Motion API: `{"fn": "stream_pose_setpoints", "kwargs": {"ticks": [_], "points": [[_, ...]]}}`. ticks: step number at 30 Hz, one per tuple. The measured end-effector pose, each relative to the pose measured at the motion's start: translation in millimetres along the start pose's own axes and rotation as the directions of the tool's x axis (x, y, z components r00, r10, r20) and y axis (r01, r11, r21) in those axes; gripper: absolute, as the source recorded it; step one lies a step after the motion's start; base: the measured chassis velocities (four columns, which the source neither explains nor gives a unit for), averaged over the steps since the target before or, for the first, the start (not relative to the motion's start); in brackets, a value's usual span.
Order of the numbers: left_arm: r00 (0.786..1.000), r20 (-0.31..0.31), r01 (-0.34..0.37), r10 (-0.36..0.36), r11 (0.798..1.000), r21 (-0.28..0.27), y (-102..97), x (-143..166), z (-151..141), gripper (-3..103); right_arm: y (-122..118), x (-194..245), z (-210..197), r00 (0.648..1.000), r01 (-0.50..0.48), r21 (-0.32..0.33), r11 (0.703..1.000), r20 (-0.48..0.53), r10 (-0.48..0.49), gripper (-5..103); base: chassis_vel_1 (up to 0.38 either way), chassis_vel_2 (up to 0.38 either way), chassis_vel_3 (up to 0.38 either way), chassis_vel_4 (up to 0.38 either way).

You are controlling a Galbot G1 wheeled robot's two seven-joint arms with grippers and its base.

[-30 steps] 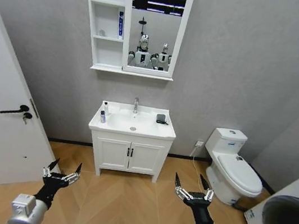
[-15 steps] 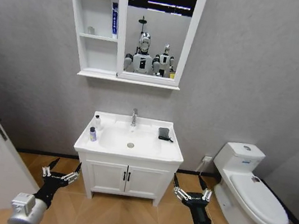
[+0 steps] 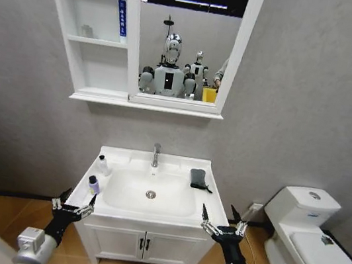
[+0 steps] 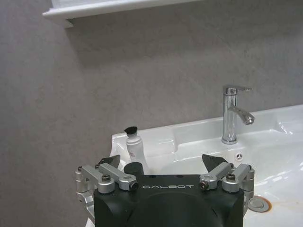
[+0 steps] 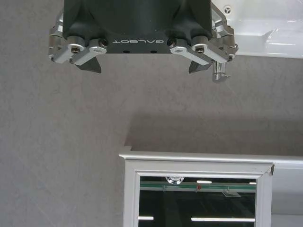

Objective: Move facial cleanser and shampoo from washbasin to cabinet, then wipe washbasin with towel.

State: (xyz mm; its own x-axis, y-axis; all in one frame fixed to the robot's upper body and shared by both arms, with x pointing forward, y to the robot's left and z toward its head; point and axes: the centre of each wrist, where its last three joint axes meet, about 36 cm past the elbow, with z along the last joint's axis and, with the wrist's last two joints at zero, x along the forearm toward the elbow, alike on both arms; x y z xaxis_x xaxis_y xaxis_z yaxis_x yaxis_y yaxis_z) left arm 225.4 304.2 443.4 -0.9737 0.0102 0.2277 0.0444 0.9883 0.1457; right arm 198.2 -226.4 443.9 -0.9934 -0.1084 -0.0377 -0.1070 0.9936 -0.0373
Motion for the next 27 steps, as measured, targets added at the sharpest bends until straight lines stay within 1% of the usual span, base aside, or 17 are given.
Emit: {"fn": "stream_pose_setpoints", "kwargs": {"ticks": [1,2,3,5,6,9,11,14,15,16,17,18,19,21,22,24,27], "points": [[1.000,-0.004,-0.006,0.006,1.000,-0.008,1.3,-3,3,95,4,2,2,1.000,0.007,0.000,1.000,-0.009,-0.007,100,0.000,0.000,0.000,0.000],[1.000,-0.007,-0.012,0.012,1.000,-0.014,1.9,-5,3,95,9,4,5,1.000,0.013,-0.003,1.000,-0.018,-0.013,100,0.070,-0.007,-0.044,-0.004],[1.000,-0.007,-0.012,0.012,1.000,-0.014,1.9,-5,3,95,9,4,5,1.000,0.013,-0.003,1.000,-0.018,-0.013,100,0.070,-0.007,-0.044,-0.004],[1.000,-0.021,-0.017,0.017,1.000,-0.022,3.9,-6,8,101,18,8,11,0.999,0.023,-0.009,1.000,-0.033,-0.023,100,0.091,-0.021,-0.071,-0.001],[1.000,-0.021,-0.017,0.017,1.000,-0.022,3.9,-6,8,101,18,8,11,0.999,0.023,-0.009,1.000,-0.033,-0.023,100,0.111,-0.034,-0.071,-0.001],[0.998,-0.055,-0.024,0.022,0.999,-0.033,8.0,-15,22,98,30,8,23,0.998,0.035,-0.021,0.999,-0.054,-0.036,100,0.083,-0.068,-0.061,0.054],[0.998,-0.062,-0.031,0.029,0.999,-0.035,8.3,-20,26,98,30,7,26,0.998,0.032,-0.021,0.999,-0.057,-0.033,100,0.000,0.000,0.000,0.000],[0.996,-0.072,-0.054,0.051,0.998,-0.030,7.8,-44,37,98,29,3,34,0.998,0.027,-0.018,0.999,-0.062,-0.028,100,0.000,0.000,0.000,0.000],[0.996,-0.072,-0.054,0.051,0.998,-0.030,7.8,-44,37,98,29,3,34,0.998,0.027,-0.018,0.999,-0.062,-0.028,100,0.000,0.000,0.000,0.000],[0.996,-0.071,-0.062,0.060,0.998,-0.020,6.2,-55,38,98,28,2,37,0.997,0.028,-0.015,1.000,-0.066,-0.029,100,0.000,0.000,0.000,0.000],[0.995,-0.069,-0.069,0.068,0.998,-0.007,4.5,-72,40,98,26,0,43,0.997,0.027,-0.010,1.000,-0.074,-0.028,100,0.000,0.000,0.000,0.000],[0.995,-0.069,-0.069,0.068,0.998,-0.007,4.5,-72,40,98,26,0,43,0.997,0.027,-0.010,1.000,-0.074,-0.028,100,0.000,0.000,0.000,0.000],[0.995,-0.068,-0.069,0.069,0.998,-0.001,3.8,-84,40,98,25,-1,47,0.996,0.027,-0.010,1.000,-0.081,-0.027,100,0.000,0.000,0.000,0.000],[0.995,-0.068,-0.069,0.069,0.998,0.001,3.3,-89,40,98,25,-1,49,0.996,0.026,-0.010,1.000,-0.086,-0.027,100,0.000,0.000,0.000,0.000],[0.996,-0.064,-0.062,0.062,0.998,0.006,3.9,-98,39,98,24,-1,52,0.995,0.026,-0.012,1.000,-0.095,-0.027,100,0.000,0.000,0.000,0.000],[0.997,-0.061,-0.050,0.051,0.999,0.012,6.2,-103,36,98,25,0,54,0.994,0.026,-0.016,1.000,-0.102,-0.028,100,0.000,0.000,0.000,0.000],[0.998,-0.058,-0.026,0.027,1.000,0.018,14.2,-102,33,98,25,0,59,0.993,0.024,-0.022,0.999,-0.114,-0.026,100,0.000,0.000,0.000,0.000]]}}
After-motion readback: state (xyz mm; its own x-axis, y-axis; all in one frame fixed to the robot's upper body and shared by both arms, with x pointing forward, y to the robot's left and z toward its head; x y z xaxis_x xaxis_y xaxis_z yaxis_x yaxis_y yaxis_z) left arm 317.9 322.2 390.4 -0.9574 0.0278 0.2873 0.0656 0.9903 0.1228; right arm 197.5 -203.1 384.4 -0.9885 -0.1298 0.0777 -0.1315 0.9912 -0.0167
